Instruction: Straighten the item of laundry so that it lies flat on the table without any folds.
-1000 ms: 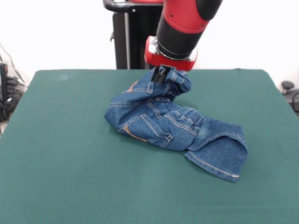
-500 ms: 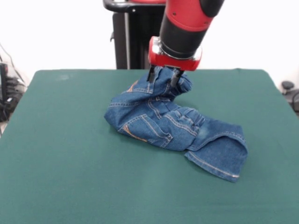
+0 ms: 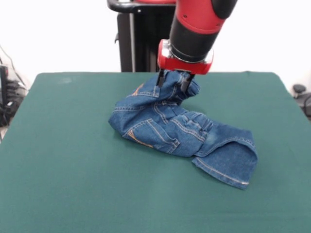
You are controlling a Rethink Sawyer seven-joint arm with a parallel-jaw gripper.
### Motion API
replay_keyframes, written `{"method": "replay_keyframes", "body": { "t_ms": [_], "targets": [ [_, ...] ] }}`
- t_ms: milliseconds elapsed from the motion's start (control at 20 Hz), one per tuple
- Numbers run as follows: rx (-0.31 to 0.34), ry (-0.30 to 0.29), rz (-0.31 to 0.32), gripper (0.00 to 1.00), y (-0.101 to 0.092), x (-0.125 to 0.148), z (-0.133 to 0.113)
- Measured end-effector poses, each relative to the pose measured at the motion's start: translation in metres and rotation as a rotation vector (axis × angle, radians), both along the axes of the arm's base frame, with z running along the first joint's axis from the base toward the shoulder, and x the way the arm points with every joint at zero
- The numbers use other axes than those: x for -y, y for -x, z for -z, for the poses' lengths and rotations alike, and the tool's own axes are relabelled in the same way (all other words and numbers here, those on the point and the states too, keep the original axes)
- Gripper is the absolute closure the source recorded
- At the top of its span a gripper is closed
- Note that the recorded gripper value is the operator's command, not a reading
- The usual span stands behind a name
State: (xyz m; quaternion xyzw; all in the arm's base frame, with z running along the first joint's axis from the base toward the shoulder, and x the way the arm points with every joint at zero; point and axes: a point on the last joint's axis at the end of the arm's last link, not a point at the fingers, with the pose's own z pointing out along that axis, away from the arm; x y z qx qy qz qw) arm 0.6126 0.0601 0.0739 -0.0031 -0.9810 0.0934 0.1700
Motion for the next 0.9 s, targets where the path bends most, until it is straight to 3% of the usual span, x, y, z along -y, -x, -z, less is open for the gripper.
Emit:
{"method": "replay_keyframes", "body": {
  "t_ms": [400,900],
  "targets": [
    [-0.012,0.026,-0.051,0.00,0.007,-0.005,0.004],
    [-0.049,0.079,-0.139,0.00,0.016,-0.004,0.028]
  ]
}}
